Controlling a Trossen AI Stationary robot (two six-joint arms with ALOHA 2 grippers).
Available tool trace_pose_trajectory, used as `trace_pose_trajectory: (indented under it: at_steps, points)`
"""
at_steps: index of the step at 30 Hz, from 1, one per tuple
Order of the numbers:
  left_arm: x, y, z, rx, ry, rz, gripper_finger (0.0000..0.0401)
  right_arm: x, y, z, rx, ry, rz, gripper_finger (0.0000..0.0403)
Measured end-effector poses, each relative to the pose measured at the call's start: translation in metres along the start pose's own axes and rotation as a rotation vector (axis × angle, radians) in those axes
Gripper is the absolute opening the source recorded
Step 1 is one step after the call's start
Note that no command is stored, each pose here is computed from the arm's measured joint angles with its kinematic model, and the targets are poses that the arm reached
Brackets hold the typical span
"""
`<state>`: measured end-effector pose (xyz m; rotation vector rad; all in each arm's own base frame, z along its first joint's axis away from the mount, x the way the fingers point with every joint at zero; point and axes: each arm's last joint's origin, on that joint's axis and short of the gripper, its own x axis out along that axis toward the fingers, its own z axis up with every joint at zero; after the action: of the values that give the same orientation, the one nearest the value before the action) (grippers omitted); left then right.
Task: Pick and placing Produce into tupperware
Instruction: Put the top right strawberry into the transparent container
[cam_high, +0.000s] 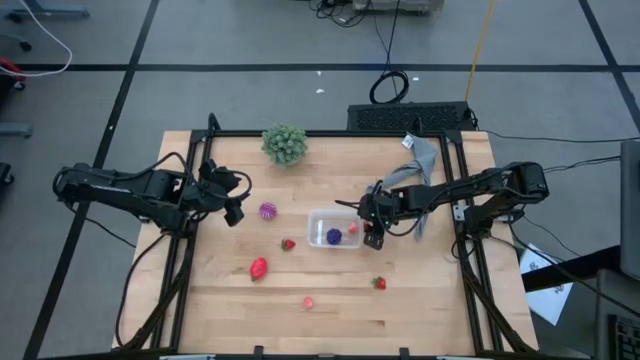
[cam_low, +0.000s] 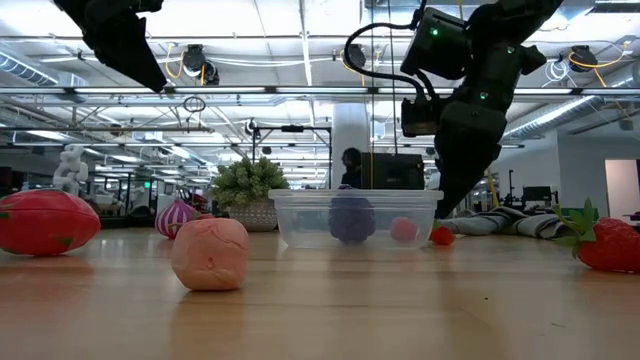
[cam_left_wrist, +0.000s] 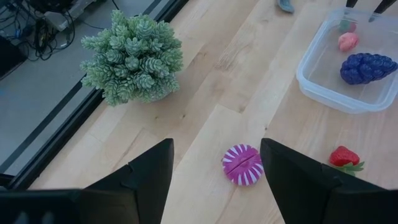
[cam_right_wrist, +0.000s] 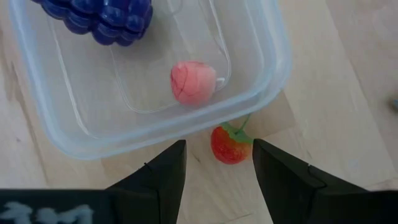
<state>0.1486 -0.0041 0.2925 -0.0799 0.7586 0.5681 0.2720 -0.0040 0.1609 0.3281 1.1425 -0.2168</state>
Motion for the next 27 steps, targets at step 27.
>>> trace_pose_trajectory:
  at_steps: [27]
  points:
    - [0.000,0.000,0.000,0.002,0.000,0.000,0.0243,0.010,-0.003,-0.010,0.014,-0.025,0.010,0.0178]
